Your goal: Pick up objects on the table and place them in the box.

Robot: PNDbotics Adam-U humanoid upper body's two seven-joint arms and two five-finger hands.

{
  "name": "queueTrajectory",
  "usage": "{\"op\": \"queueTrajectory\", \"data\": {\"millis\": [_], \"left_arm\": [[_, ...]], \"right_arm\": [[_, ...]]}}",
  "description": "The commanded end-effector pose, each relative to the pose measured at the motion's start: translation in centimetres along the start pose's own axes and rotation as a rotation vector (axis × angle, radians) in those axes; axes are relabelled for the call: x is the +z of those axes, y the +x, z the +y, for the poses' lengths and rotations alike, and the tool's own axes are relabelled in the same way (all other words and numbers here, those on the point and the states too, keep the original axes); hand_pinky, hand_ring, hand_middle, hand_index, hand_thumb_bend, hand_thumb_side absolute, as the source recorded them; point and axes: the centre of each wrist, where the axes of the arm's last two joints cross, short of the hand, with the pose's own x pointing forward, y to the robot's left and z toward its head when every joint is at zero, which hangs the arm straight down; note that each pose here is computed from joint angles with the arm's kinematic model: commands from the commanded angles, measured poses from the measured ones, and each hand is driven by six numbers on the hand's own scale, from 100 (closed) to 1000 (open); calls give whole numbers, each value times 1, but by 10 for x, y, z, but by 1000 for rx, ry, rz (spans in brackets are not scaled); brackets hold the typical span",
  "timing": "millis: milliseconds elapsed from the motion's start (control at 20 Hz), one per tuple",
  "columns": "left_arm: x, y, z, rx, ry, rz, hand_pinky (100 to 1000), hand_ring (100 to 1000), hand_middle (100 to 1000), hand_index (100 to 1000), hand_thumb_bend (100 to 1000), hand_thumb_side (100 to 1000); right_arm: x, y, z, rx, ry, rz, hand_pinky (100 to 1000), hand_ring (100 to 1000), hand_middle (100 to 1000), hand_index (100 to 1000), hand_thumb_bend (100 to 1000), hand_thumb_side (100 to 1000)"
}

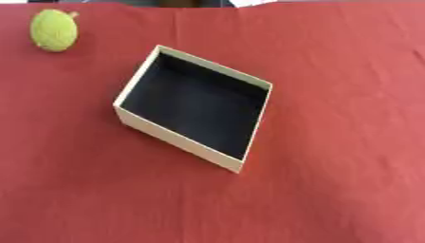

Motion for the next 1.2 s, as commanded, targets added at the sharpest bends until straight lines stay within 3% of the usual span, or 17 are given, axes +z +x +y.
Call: {"op": "queueTrajectory", "data": {"millis": [50,250,550,900,1050,1200], "left_arm": [[-6,-23,20,-203,-123,7,796,768,747,876,100,614],[-6,-49,13,-334,-275,29,793,783,761,887,100,608],[-10,-69,-11,-427,-445,31,793,798,777,897,135,591],[-23,-72,-45,-469,-564,4,808,818,797,935,231,542],[-32,-71,-58,-482,-610,17,816,832,814,934,290,462],[-42,-68,-66,-518,-651,43,835,852,836,937,311,449]], "right_arm": [[-9,8,-3,12,22,-47,760,704,606,759,100,541],[-9,8,-2,8,34,-46,760,704,606,758,100,541],[-9,9,0,0,50,-43,760,705,605,758,100,542],[-9,10,2,-13,59,-44,761,705,606,758,100,542],[-10,10,4,-21,64,-44,761,705,606,758,100,543],[-10,11,5,-24,67,-43,761,705,605,758,100,544]]}}
